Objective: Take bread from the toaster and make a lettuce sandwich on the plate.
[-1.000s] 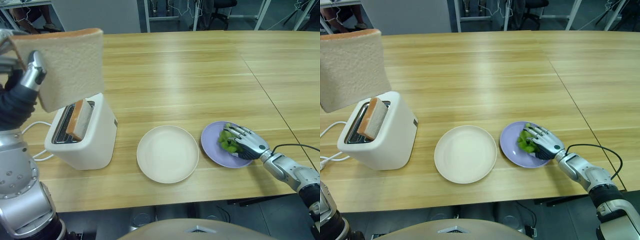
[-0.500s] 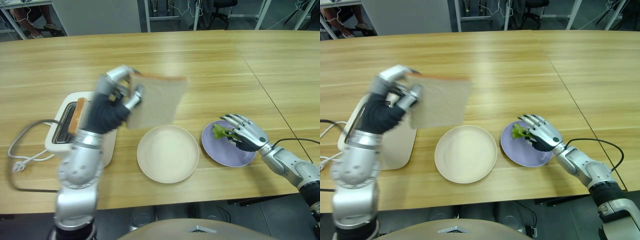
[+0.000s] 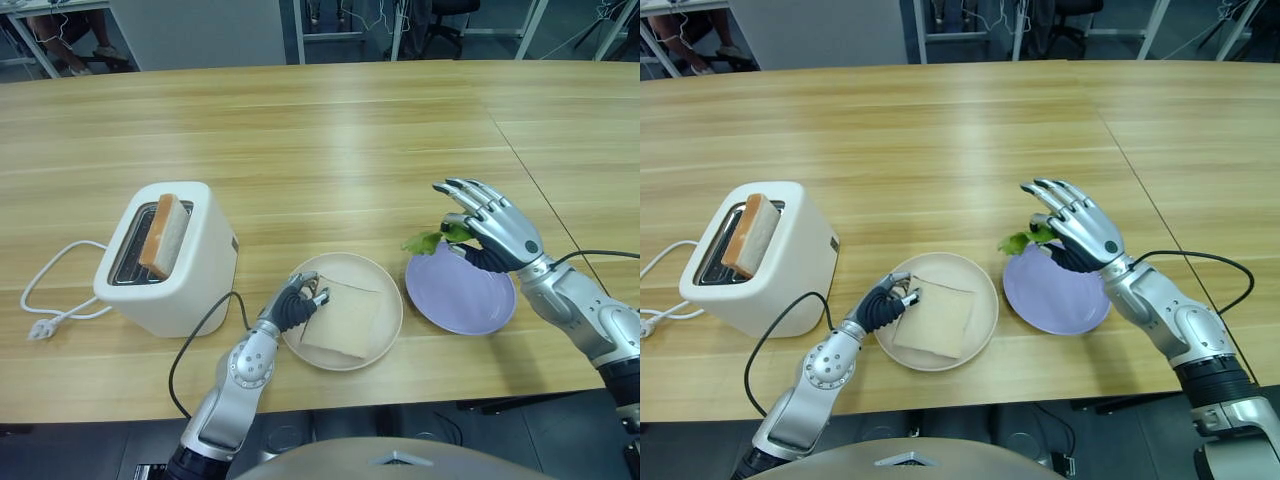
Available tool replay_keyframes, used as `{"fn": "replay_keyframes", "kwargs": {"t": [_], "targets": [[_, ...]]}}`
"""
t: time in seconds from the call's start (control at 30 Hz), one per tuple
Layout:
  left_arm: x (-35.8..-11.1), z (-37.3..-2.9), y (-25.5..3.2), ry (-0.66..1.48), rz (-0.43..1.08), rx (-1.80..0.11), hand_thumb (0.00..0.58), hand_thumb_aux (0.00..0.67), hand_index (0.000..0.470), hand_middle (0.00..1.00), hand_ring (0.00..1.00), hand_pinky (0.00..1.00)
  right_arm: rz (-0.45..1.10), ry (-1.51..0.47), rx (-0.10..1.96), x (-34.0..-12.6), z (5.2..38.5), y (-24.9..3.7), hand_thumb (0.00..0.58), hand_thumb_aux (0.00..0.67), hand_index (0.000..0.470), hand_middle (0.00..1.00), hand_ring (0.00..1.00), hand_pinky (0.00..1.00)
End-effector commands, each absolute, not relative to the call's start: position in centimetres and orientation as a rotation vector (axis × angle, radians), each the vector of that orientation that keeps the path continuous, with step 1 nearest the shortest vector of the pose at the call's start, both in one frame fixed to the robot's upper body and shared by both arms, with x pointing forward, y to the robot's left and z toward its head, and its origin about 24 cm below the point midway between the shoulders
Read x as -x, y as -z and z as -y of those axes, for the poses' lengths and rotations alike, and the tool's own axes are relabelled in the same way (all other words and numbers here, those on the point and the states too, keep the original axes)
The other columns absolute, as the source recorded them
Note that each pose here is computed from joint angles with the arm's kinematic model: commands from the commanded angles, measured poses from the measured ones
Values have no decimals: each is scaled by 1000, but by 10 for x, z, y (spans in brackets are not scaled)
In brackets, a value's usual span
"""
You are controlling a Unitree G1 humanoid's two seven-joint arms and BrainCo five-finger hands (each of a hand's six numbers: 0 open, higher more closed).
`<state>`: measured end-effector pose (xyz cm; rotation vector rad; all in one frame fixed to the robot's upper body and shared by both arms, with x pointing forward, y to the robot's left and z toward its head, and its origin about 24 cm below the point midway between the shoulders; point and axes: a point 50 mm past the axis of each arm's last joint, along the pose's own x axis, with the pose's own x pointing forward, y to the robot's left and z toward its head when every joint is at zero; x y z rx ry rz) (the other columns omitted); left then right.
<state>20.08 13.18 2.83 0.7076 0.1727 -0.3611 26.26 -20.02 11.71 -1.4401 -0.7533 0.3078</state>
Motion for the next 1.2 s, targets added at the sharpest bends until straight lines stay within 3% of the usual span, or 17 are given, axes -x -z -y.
{"fn": "replay_keyframes", "kwargs": {"t": [0.03,0.17,0.37,0.57,0.73,1.03,1.2], "targets": [[-202,-135,-14,360,-202,-888,0,0,0,0,0,0,787,-337,1408,-265,183,-123,580,670,460,0,0,0],[-212,-142,-26,268,-96,-1047,0,0,0,0,0,0,824,-391,1367,-267,161,-122,580,670,460,0,0,0],[-218,-129,-64,173,177,-1086,0,0,0,0,0,0,837,-503,1313,-265,128,-105,580,670,460,0,0,0],[-210,-123,-106,92,386,-1027,0,0,0,0,0,0,832,-603,1284,-258,104,-88,580,670,460,0,0,0],[-195,-139,-149,-54,516,-1025,0,0,0,0,0,0,830,-658,1246,-253,86,-79,580,670,460,0,0,0],[-171,-210,-197,-383,488,-1216,0,0,0,0,0,0,775,-782,1188,-230,65,-54,580,670,460,0,0,0],[-162,-243,-206,-508,393,-1323,0,0,0,0,0,0,732,-877,1187,-215,61,-39,580,670,460,0,0,0]]}}
